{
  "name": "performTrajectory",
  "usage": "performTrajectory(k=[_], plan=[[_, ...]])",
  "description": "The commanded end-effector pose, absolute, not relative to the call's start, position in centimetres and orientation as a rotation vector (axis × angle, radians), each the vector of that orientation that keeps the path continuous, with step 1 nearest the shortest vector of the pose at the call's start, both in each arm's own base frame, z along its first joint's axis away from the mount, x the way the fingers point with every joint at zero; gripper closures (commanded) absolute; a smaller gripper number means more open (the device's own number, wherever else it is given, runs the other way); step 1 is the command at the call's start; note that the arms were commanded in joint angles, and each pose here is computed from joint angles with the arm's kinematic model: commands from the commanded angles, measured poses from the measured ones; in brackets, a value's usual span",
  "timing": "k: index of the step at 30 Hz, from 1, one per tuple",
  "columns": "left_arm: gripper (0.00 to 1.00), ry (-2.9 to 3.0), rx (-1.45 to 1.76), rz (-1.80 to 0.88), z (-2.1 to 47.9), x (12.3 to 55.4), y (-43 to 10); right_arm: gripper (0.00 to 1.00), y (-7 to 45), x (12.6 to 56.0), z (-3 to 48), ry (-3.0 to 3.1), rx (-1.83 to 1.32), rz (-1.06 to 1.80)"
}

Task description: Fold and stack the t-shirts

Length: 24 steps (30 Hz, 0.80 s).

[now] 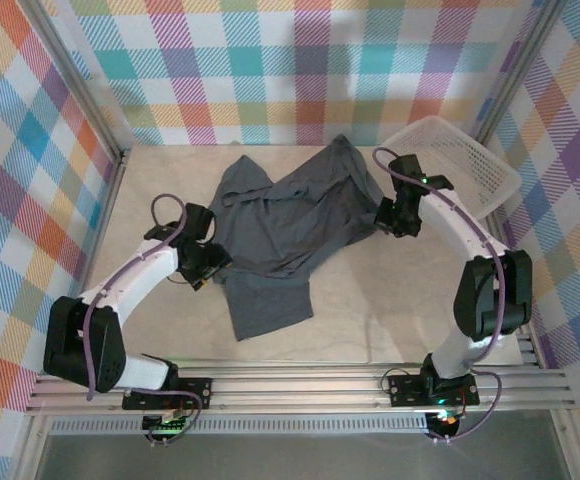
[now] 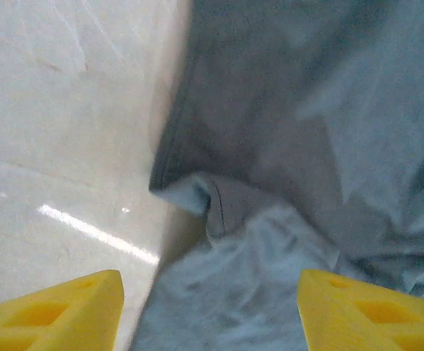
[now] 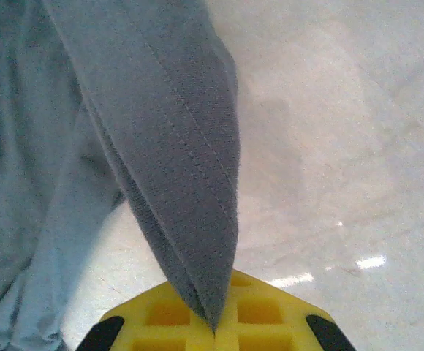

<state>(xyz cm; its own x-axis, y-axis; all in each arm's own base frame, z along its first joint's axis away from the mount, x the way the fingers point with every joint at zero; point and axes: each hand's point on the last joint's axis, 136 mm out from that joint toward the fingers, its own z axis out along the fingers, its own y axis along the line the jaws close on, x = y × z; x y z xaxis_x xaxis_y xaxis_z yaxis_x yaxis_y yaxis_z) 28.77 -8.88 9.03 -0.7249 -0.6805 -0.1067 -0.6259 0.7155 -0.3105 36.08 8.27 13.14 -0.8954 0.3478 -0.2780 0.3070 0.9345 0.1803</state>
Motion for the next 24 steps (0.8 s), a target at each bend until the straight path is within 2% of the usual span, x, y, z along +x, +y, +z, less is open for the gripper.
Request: performTrajectory(k=[1, 6, 10, 13, 18, 24], plan=[[0.4, 2.628, -1.238, -0.496, 8.1, 30.6, -9.6, 1.0, 8.2, 35.2, 13.7, 2.763, 0.49, 0.194], [0.55, 2.65, -1.279, -0.469, 7.1, 31.2, -9.8, 1.0, 8.2, 34.5, 13.4, 2.769, 0.479, 0.202], [0.57, 2.688, -1.302, -0.502, 5.8, 31.2, -10.7, 1.0, 8.2, 34.3, 13.2, 2.773, 0.48, 0.213], [0.58, 2.752, -1.305, -0.384, 5.2, 30.1, -10.1, 1.0, 8.3, 34.4, 13.2, 2.77, 0.48, 0.223], [0.59, 2.737, -1.318, -0.418, 4.9, 30.3, -10.4, 1.0, 8.5, 34.6, 13.1, 2.769, 0.48, 0.23], [0.68, 2.74, -1.303, -0.446, 4.9, 30.4, -11.5, 1.0, 8.5, 34.5, 12.9, 2.775, 0.475, 0.228]])
